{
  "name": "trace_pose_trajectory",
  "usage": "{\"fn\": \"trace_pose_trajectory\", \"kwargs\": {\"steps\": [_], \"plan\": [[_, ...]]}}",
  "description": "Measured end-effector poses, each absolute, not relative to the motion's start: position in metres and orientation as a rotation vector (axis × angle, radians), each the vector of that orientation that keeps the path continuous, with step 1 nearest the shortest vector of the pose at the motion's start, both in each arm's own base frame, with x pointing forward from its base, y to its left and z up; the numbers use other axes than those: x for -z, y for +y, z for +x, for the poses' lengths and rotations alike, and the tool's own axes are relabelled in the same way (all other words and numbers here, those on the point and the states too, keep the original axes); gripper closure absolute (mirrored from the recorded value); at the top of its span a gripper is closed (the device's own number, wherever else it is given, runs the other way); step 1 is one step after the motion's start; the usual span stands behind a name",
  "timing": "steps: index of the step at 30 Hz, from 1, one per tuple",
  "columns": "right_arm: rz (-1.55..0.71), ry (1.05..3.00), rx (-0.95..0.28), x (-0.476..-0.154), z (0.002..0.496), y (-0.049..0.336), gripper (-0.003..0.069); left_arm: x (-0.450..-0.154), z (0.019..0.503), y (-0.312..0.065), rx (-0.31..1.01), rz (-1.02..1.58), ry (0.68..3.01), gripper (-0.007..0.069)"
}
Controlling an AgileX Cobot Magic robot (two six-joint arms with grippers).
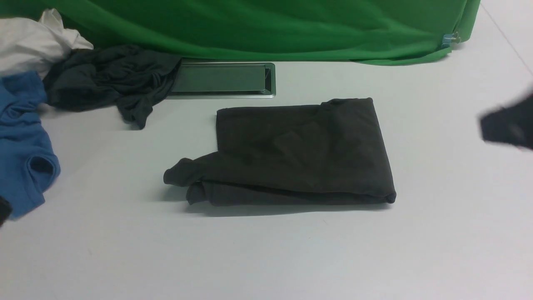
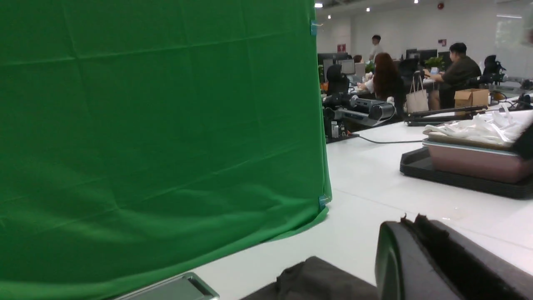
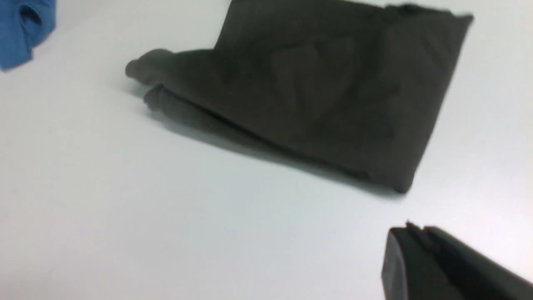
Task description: Fold a long-sleeved shirt on a white desktop.
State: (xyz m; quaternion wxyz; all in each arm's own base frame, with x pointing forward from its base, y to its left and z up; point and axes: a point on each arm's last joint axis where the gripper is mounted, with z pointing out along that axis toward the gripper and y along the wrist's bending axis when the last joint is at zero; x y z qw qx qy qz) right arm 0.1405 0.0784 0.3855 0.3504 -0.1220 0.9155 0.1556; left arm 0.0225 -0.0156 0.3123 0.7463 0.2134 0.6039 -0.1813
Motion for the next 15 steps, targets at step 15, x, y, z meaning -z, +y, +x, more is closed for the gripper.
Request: {"fn": "trace_pose_trajectory", "kwargs": {"steps": [15], "plan": [[-0.203, 2.169, -0.505, -0.316, 0.07, 0.041, 0.0546, -0.258, 0.038, -0.026, 0.375, 0.522, 1.478, 0.0608]]}}
